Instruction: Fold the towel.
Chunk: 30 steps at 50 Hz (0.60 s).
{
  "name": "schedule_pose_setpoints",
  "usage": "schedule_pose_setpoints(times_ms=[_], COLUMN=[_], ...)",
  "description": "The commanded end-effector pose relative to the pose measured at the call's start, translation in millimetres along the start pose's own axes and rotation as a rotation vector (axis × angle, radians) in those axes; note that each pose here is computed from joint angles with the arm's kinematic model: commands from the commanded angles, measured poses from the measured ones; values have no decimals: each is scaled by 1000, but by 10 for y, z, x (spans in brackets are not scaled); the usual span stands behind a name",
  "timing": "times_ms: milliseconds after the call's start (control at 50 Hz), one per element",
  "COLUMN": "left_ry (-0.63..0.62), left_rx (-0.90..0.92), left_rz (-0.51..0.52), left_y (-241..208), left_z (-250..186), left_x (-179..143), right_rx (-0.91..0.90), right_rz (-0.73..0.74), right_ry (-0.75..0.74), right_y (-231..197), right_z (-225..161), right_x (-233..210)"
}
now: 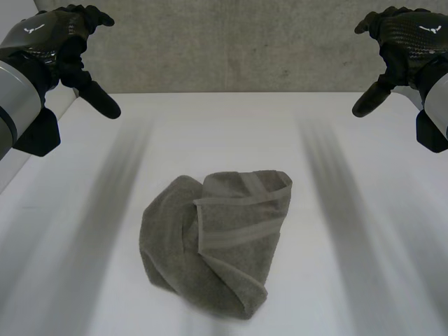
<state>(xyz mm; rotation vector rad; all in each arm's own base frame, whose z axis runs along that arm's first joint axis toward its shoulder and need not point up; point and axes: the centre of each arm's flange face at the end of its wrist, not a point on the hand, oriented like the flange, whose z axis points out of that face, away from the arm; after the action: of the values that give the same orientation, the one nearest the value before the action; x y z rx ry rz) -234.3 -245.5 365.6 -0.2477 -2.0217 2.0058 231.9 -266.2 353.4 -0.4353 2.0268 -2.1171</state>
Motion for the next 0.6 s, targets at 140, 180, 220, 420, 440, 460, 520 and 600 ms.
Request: schedule_pose_setpoints(times_ms=[140, 180, 220, 420, 440, 460, 520, 600], left_ry=[1, 4, 11, 26, 26, 34, 53, 58], left_rx=[-6, -8, -16, -246, -246, -294, -379, -433], left_rz=[3, 3, 5, 131, 131, 155, 177, 180], left_y=[26, 37, 61, 889, 890, 1052, 1364, 1619], left_z=[0, -1, -3, 176, 176, 184, 195, 185], left_x=[-1, 5, 13, -4, -4, -11, -24, -36], right_rx=[-9, -11, -13, -77, -77, -72, -72, -64], right_rz=[-25, -40, -68, -518, -518, -557, -600, -612], right_ry=[6, -9, -28, -434, -434, -516, -635, -719], right_y=[30, 38, 52, 675, 676, 790, 1002, 1200], right_z=[9, 7, 2, -168, -169, -234, -317, -349], right_x=[9, -12, -49, -764, -766, -936, -1156, -1298])
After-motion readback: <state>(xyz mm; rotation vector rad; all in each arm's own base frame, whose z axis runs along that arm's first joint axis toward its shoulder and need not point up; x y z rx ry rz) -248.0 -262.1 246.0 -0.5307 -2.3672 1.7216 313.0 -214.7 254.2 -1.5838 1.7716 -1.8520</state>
